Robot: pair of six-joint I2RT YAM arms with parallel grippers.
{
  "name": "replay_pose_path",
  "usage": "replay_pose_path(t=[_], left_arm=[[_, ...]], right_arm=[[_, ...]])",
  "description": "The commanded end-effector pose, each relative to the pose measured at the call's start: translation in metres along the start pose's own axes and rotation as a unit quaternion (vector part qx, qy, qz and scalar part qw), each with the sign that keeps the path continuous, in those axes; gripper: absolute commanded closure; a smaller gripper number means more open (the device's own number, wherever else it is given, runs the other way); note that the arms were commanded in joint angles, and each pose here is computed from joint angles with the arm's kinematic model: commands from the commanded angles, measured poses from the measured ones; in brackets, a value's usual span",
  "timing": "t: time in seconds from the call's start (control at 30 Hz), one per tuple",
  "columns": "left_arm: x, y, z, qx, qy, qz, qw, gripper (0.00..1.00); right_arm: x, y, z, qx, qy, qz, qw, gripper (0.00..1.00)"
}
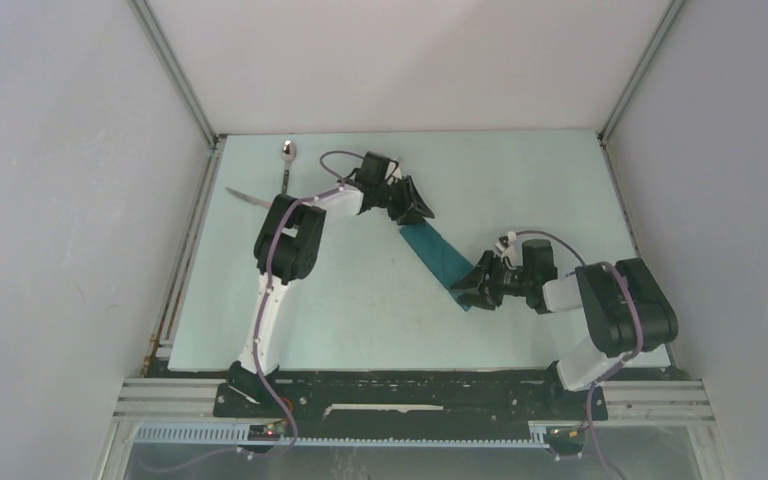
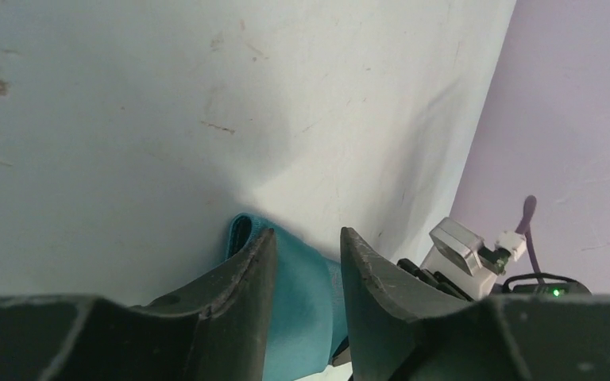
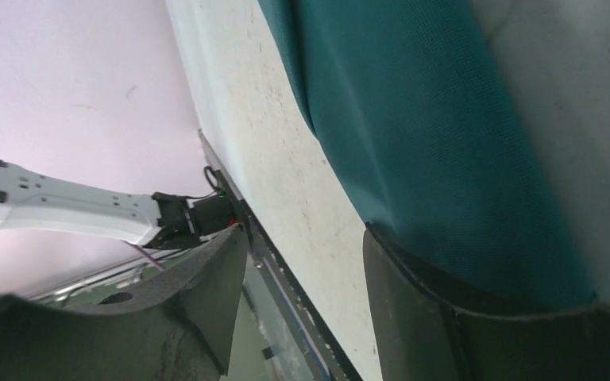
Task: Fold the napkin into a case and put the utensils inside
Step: Smooth out the smaller rectangle-folded napkin at the center of the board, then move the smaller rectangle folded napkin to the center of the board.
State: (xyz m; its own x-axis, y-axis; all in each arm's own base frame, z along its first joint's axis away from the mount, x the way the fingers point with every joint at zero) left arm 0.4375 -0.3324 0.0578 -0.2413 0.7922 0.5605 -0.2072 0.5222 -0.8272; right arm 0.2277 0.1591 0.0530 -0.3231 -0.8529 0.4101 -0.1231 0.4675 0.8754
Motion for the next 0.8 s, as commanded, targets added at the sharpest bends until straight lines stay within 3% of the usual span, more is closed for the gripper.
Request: replay_pose_path(t=[0.0, 0.33, 0.37, 0.4, 0.5, 0.67, 0.77], left_arm=[[0.02, -0.033, -0.008, -0.049, -0.017, 0.001, 0.999, 0.55], [0.112, -0.127, 0.012, -0.124, -0.056, 0.038, 0.99, 0.5], [0.122, -0.13, 0.016, -0.131, -0.062, 0.034, 0.989, 0.44], [0.132, -0.132, 0.02, -0.136, -0.066, 0.029, 0.988, 0.39], [0.162, -0.131, 0.034, -0.147, -0.092, 0.015, 0.985, 0.37], [0.21, -0.114, 0.062, -0.164, -0.124, -0.004, 0.979, 0.36], [0.234, -0.092, 0.074, -0.157, -0.143, -0.019, 0.977, 0.33]], right_arm=[[0.008, 0.003, 0.001, 0.041, -0.015, 0.081, 0.996, 0.35], [0.024, 0.043, 0.008, 0.123, 0.004, 0.183, 0.975, 0.35], [0.02, 0.05, 0.008, 0.129, 0.006, 0.182, 0.975, 0.35], [0.015, 0.054, 0.008, 0.136, 0.009, 0.187, 0.973, 0.33], [-0.008, 0.069, 0.006, 0.156, -0.003, 0.221, 0.963, 0.24], [-0.049, 0.088, 0.003, 0.175, -0.038, 0.241, 0.954, 0.23], [-0.077, 0.086, 0.003, 0.185, -0.023, 0.25, 0.95, 0.22]])
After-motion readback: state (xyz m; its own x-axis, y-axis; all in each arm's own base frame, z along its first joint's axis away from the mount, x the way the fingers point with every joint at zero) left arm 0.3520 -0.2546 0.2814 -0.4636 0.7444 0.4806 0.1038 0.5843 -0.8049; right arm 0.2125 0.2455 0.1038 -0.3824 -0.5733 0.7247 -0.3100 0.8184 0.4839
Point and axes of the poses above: each gripper's point midway between its finger pads, its own x axis back along the fingers, its own y axis along the line the jaws close on, z = x × y, the point moved 4 cm from there along x, back along the fingers, and after that the axes turned 13 degrees about x, right-handed, at the moved point
